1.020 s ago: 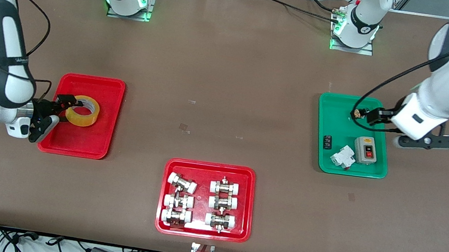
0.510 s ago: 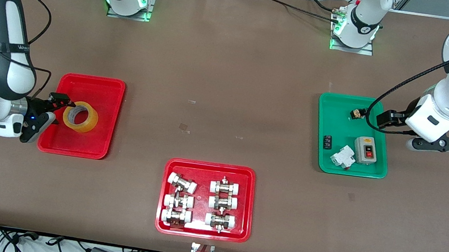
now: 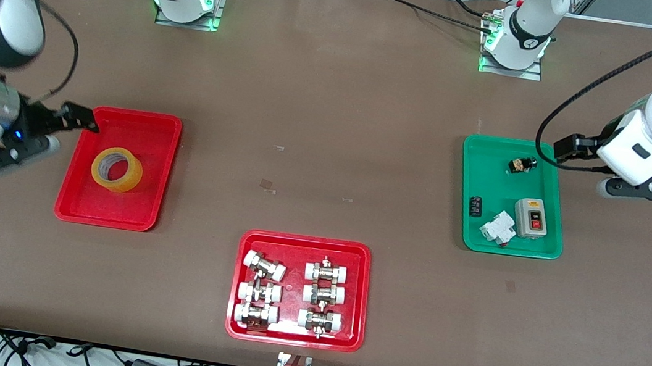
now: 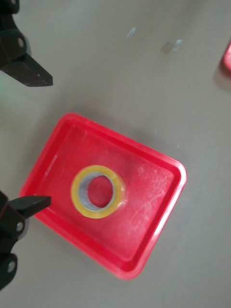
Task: Left arm passes tape to right arm into tray
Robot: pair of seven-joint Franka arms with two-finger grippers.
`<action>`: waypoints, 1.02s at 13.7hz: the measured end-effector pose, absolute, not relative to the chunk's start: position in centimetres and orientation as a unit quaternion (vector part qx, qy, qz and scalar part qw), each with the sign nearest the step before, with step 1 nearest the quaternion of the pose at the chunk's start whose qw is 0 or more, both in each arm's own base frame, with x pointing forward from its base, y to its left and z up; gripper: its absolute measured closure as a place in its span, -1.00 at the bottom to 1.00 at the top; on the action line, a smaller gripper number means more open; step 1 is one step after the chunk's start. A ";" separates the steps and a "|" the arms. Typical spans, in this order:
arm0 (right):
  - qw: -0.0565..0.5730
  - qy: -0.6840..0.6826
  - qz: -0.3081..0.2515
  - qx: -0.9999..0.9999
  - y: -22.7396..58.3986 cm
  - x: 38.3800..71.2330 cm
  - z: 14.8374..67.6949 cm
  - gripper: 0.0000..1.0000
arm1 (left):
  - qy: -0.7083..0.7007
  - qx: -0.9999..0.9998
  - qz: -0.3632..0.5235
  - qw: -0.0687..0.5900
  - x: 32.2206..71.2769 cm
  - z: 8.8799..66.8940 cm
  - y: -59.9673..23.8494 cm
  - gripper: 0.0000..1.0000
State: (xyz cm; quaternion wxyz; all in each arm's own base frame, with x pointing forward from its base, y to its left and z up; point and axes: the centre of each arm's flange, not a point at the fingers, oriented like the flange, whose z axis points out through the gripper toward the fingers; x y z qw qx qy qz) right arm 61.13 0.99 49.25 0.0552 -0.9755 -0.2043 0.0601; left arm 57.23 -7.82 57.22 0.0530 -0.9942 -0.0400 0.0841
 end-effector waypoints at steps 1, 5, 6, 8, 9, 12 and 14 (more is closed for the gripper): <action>0.039 -0.183 0.057 -0.981 1.7 59.9 51.8 -1.00 | -0.039 -0.994 0.089 0.051 57.1 57.4 -7.7 -1.00; 0.009 -0.078 0.032 -0.996 3.5 55.4 59.7 -1.00 | -0.041 -0.994 0.098 0.018 57.0 57.5 -8.1 -1.00; 0.007 -0.032 0.025 -0.999 3.5 54.7 61.0 -1.00 | -0.043 -0.994 0.099 0.013 57.0 57.5 -7.9 -1.00; 0.006 0.027 0.014 -1.000 3.5 53.6 62.6 -1.00 | -0.048 -0.994 0.099 0.011 57.1 57.4 -7.3 -1.00; 0.005 0.037 0.009 -0.999 3.4 53.4 63.1 -1.00 | -0.048 -0.994 0.099 0.011 57.1 57.4 -7.3 -1.00; -0.009 0.047 -0.006 -0.999 2.9 53.7 64.1 -1.00 | -0.042 -0.995 0.095 0.008 57.1 57.8 -8.0 -1.00; -0.009 0.049 -0.006 -0.999 2.8 54.0 64.0 -1.00 | -0.037 -0.996 0.087 -0.002 57.1 58.6 -8.7 -1.00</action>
